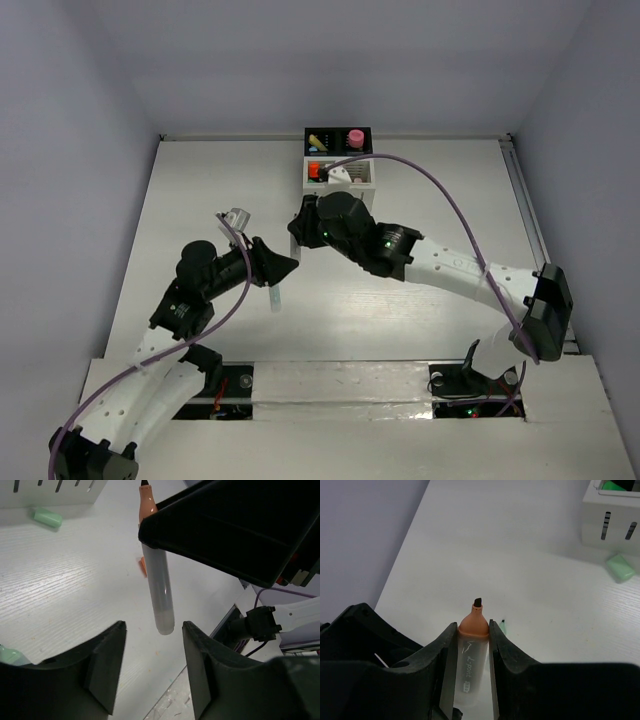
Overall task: Sort the stationery into containers
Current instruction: Pick up the pen from the center of the board.
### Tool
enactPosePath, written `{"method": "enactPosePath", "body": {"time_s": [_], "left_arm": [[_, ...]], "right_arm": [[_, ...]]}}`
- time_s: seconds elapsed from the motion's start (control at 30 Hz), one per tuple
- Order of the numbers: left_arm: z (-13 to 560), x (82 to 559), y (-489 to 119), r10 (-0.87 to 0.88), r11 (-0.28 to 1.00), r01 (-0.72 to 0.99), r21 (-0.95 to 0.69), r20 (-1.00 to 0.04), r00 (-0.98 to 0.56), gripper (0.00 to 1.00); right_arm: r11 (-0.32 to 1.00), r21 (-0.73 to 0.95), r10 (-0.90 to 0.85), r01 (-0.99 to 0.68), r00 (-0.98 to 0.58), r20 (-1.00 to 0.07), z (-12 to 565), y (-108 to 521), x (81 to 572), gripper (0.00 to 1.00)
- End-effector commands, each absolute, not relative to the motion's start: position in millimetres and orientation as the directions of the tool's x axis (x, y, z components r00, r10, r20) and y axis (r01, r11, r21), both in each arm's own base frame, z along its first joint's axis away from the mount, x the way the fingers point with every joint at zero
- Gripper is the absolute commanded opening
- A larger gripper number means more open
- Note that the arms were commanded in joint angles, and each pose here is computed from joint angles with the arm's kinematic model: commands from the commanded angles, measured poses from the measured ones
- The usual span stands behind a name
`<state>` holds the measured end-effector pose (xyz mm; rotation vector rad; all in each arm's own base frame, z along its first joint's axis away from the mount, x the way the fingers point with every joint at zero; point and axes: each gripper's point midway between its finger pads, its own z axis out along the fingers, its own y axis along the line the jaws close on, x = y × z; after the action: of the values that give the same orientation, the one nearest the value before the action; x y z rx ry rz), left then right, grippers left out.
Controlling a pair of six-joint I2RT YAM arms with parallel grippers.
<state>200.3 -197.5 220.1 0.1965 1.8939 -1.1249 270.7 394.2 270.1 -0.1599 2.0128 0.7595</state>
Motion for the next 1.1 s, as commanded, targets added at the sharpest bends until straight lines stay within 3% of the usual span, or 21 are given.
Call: {"method": "enactPosePath", "body": {"time_s": [0.0, 0.17, 0.53, 0.63, 0.77, 0.87, 0.9, 1.0, 1.07], "left_arm": [[230, 201, -200, -0.298, 0.555, 0.564, -0.611, -0.779, -0.551, 0.42], [230, 201, -200, -0.301, 0.555, 0.562, -0.613, -0.778, -0.551, 0.32], [230, 204, -197, -0.311, 0.567, 0.550, -0.614, -0.777, -0.547, 0.21], [232, 207, -192, -0.324, 0.584, 0.537, -0.608, -0.782, -0.533, 0.01], [236, 208, -187, -0.339, 0.602, 0.530, -0.597, -0.792, -0.507, 0.00], [240, 206, -185, -0.345, 0.601, 0.538, -0.591, -0.799, -0.492, 0.00], [243, 205, -186, -0.347, 0.596, 0.546, -0.588, -0.802, -0.486, 0.00], [244, 203, -187, -0.343, 0.589, 0.556, -0.586, -0.805, -0.485, 0.00], [244, 202, -188, -0.341, 0.582, 0.562, -0.588, -0.804, -0.488, 0.00]], "right_arm": [[0.772, 0.479, 0.260, -0.417, -0.481, -0.837, 306, 405, 278, 0.10], [0.764, 0.482, 0.249, -0.429, -0.493, -0.834, 302, 415, 271, 0.10], [0.760, 0.474, 0.217, -0.444, -0.514, -0.830, 293, 433, 264, 0.10], [0.759, 0.479, 0.217, -0.440, -0.523, -0.824, 289, 433, 263, 0.10], [0.749, 0.490, 0.223, -0.446, -0.527, -0.820, 291, 430, 259, 0.11], [0.742, 0.491, 0.213, -0.455, -0.535, -0.818, 292, 423, 252, 0.25], [0.736, 0.493, 0.203, -0.465, -0.542, -0.815, 293, 422, 248, 0.42], [0.746, 0.478, 0.201, -0.464, -0.527, -0.826, 304, 399, 241, 0.67], [0.741, 0.485, 0.236, -0.464, -0.496, -0.836, 325, 375, 234, 0.72]]}}
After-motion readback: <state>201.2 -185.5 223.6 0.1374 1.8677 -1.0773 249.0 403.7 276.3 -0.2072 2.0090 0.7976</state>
